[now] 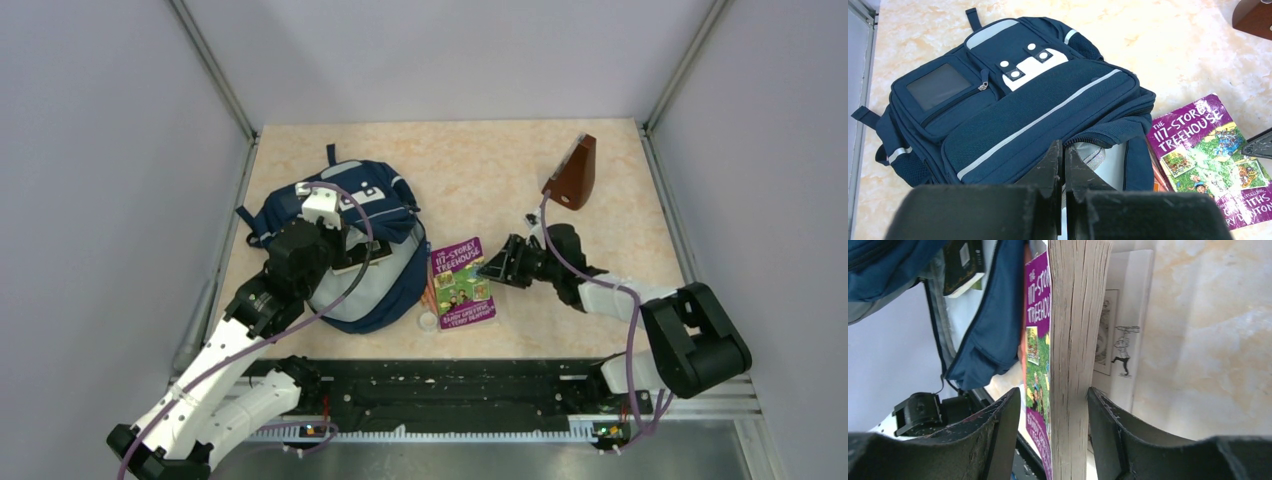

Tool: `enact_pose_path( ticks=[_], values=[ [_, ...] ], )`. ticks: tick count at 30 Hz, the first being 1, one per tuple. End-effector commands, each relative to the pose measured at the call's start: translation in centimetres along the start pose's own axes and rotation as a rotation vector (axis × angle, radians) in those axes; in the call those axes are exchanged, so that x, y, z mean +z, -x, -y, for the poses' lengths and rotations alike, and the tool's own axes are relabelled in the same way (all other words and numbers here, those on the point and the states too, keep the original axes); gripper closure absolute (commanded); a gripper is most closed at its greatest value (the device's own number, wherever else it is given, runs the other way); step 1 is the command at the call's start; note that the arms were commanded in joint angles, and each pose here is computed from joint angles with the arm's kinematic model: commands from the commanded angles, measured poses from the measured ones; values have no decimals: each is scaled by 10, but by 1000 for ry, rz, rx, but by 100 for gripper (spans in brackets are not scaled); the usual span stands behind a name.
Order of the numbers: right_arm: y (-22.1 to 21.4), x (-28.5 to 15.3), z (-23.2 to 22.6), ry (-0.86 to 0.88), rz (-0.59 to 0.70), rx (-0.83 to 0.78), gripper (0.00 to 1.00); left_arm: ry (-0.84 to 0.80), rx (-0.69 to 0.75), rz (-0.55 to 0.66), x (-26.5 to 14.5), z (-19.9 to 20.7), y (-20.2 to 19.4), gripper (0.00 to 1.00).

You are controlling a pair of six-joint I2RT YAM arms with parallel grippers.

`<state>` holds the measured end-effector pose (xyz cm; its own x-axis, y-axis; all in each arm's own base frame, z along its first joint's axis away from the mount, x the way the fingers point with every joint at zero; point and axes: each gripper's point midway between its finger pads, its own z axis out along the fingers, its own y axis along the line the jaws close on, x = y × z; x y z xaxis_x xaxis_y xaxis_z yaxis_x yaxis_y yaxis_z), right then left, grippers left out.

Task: Pack the student bag
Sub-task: Pick up the book from the center of the board.

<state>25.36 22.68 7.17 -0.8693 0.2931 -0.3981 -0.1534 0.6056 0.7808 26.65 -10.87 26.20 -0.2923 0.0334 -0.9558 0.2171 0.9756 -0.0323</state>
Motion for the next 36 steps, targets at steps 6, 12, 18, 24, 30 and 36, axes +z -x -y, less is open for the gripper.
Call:
enact_pose_path(
  ticks=[6,12,18,24,30,36],
  values=[
    [5,10,-54,201,12,-41,53,-31,-60,122,-2,8,34,100],
    [-8,28,-36,128,-33,-65,55,-33,-61,123,-2,8,34,100],
    [-16,42,-31,124,-67,-66,55,-33,-60,122,-2,8,33,100],
    [-19,53,-28,122,-82,-52,64,-34,-61,120,-1,8,33,100],
    [-18,53,-45,190,-75,-42,82,-33,-60,118,0,9,32,100],
    [-15,49,-56,203,-51,-66,100,-29,-61,119,-1,8,33,100]
  ],
)
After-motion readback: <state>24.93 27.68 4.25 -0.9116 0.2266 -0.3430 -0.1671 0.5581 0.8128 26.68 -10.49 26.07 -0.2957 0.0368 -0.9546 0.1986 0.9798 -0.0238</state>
